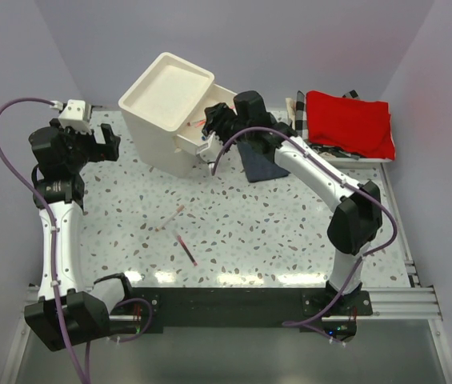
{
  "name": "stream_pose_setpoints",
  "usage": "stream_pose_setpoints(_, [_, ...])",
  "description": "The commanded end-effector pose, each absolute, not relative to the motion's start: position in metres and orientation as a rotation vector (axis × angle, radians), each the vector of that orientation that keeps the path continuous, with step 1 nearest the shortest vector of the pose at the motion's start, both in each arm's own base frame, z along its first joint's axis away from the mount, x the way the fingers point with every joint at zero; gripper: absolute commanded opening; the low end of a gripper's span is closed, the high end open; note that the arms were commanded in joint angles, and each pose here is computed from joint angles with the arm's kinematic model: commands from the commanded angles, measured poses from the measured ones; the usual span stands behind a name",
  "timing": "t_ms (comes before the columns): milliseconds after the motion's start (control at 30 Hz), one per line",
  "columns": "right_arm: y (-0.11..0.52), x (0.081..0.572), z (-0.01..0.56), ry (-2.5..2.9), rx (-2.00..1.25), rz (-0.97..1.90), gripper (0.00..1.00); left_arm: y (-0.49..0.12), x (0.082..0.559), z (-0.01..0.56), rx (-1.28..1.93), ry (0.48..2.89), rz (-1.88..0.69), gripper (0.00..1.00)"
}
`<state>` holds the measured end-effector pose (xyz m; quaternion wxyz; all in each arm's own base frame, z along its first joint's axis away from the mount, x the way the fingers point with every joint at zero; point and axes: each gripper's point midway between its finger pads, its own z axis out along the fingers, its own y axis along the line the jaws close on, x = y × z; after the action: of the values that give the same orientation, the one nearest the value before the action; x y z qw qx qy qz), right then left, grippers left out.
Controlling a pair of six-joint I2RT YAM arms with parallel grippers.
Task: Sort the stationery into containers
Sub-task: Place the pen in the drawer, then pick up the pen from the center of the board.
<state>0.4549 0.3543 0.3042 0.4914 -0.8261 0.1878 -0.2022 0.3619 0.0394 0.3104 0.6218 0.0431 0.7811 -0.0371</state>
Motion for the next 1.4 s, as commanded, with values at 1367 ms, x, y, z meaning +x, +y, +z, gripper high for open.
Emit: stream_pose_setpoints(1367, [0.468,0.229,0.086,2.318,-0.957,0.391,0.69,0.075,0.352,0.331,-0.056,1.778,0.104,1.0])
